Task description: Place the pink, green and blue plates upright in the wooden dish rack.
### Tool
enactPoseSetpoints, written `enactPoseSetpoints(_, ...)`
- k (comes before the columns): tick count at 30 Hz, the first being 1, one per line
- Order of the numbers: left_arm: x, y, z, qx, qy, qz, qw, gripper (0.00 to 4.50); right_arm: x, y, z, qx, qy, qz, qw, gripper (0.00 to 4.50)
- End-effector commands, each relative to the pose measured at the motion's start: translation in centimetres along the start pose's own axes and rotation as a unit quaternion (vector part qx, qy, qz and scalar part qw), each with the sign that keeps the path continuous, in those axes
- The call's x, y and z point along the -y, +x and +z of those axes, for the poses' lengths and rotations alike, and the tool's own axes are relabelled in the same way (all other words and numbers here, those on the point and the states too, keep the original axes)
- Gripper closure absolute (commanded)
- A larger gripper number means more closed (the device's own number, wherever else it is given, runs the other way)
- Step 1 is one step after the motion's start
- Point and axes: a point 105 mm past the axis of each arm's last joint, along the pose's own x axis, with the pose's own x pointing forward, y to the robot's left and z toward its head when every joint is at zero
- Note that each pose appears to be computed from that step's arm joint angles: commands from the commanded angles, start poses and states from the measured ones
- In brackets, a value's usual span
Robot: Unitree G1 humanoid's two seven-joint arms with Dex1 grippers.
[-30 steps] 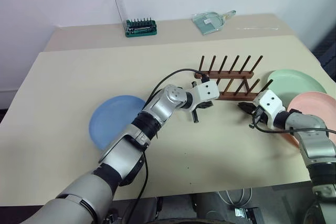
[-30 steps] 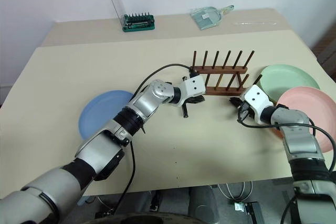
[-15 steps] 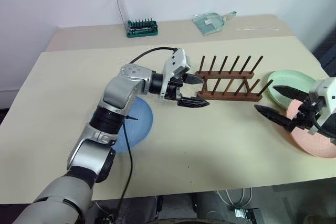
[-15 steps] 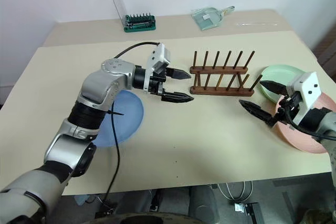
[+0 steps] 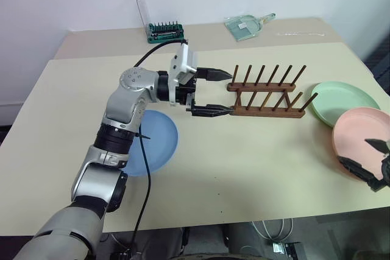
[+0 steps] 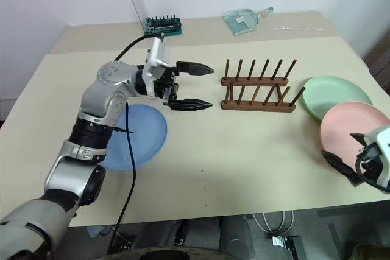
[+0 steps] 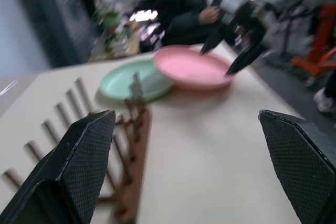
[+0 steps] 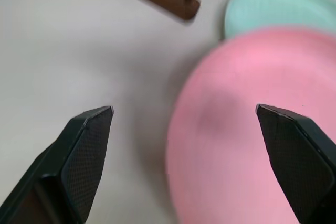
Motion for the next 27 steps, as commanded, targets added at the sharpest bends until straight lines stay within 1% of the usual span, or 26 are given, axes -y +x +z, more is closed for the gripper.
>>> enactPoseSetpoints(1,0.4,-0.7,1.3,0.008,0.043,-0.015,0.999,0.0,0.6,0.0,0.5,0.007,-0.027,-0.024,0.999,0.06)
enactPoseSetpoints(3,0.5,-0.8,1.0,-0.006,0.053,-0.018,0.998,0.0,0.8,0.5,-0.6,-0.013,-0.029,-0.032,0.999,0.06)
enactPoseSetpoints(6,0.4,-0.8,1.0,-0.01,0.059,-0.016,0.998,0.0,0.9,1.0,-2.1,-0.033,-0.031,-0.039,0.998,0.06)
enactPoseSetpoints(12,0.6,-0.6,0.8,-0.013,0.058,-0.013,0.998,0.0,0.6,2.0,-3.5,-0.049,-0.036,-0.037,0.997,0.06)
enactPoseSetpoints(13,0.7,-0.6,0.7,-0.015,0.058,-0.012,0.998,0.0,0.7,2.2,-3.6,-0.049,-0.035,-0.041,0.997,0.29)
enactPoseSetpoints(15,0.7,-0.7,0.6,-0.02,0.059,-0.01,0.998,0.0,1.0,2.3,-3.9,-0.056,-0.04,-0.046,0.997,0.9)
enactPoseSetpoints(17,0.7,-0.8,0.5,-0.022,0.06,-0.007,0.998,0.0,1.0,2.4,-3.7,-0.053,-0.042,-0.046,0.997,1.87)
enactPoseSetpoints(21,0.7,-0.9,0.4,-0.024,0.057,-0.005,0.998,0.0,1.1,2.2,-2.7,-0.042,-0.047,-0.044,0.997,4.0)
enactPoseSetpoints(22,0.7,-0.9,0.4,-0.024,0.057,-0.005,0.998,0.0,1.1,2.2,-2.6,-0.042,-0.051,-0.045,0.997,4.45)
enactPoseSetpoints(25,0.6,-1.0,0.2,-0.025,0.055,-0.003,0.998,0.0,1.4,1.7,-1.5,-0.033,-0.059,-0.048,0.997,4.45)
enactPoseSetpoints(27,0.6,-1.0,0.2,-0.025,0.054,-0.001,0.998,0.0,1.8,1.3,-0.3,-0.021,-0.066,-0.053,0.996,4.45)
